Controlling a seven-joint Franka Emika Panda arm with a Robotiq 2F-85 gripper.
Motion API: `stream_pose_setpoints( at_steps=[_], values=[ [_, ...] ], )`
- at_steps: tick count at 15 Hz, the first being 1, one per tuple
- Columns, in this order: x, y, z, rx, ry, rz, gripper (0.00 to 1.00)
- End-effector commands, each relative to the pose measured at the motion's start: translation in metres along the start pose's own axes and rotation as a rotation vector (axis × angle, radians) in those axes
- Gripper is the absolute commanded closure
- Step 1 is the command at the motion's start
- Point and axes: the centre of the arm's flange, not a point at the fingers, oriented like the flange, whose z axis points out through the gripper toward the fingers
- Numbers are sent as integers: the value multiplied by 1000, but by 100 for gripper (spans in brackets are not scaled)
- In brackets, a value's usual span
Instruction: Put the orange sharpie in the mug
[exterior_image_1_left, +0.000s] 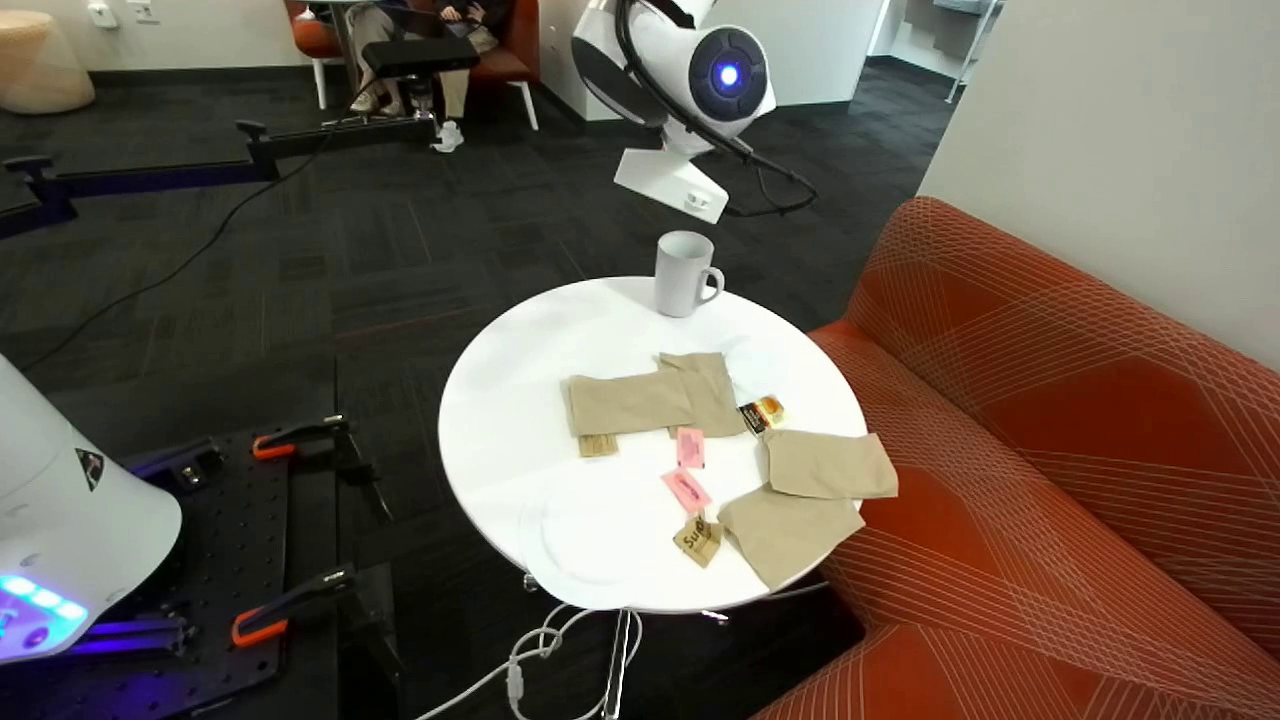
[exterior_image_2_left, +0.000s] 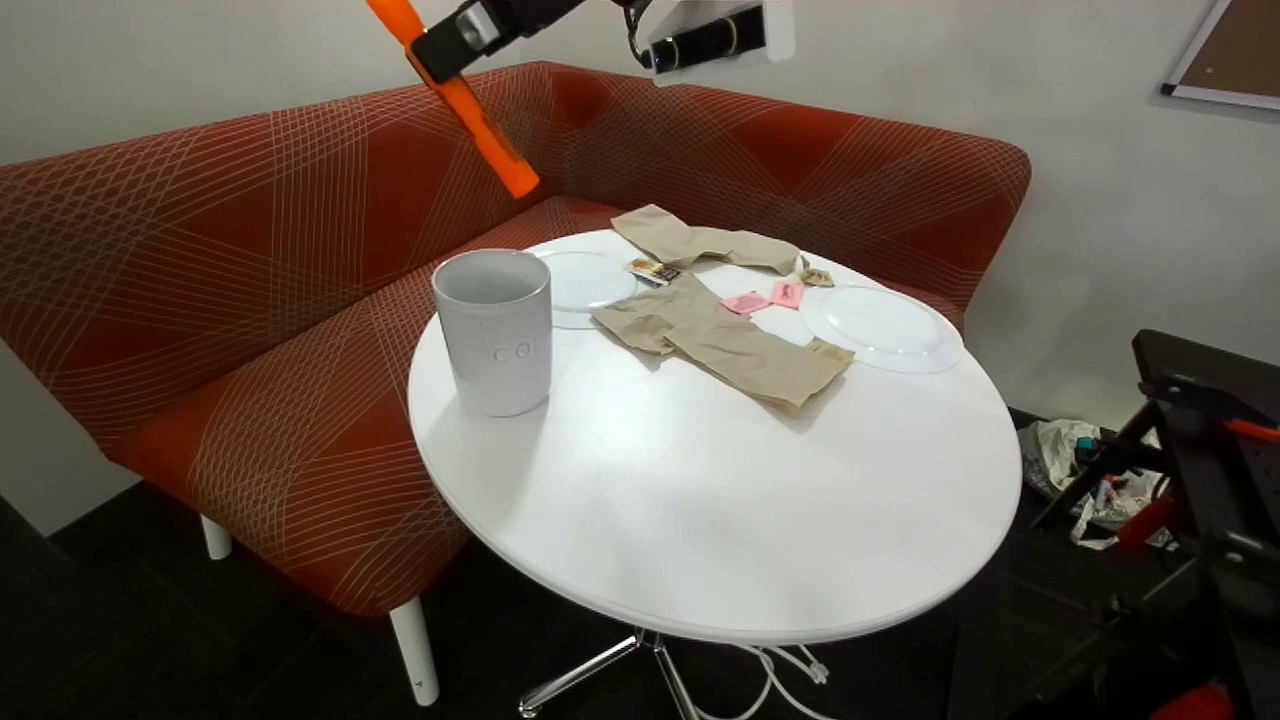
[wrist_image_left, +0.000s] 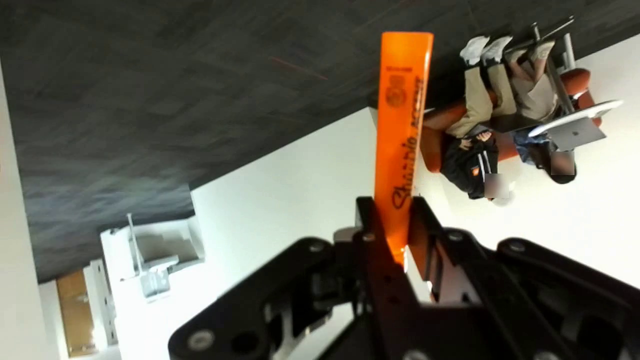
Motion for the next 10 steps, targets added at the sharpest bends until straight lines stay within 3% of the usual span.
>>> stream_pose_setpoints(
  at_steps=[1, 10],
  values=[
    [-5, 9, 4, -26, 107, -113, 95],
    [-31, 19, 10, -112, 135, -373, 95]
  ],
)
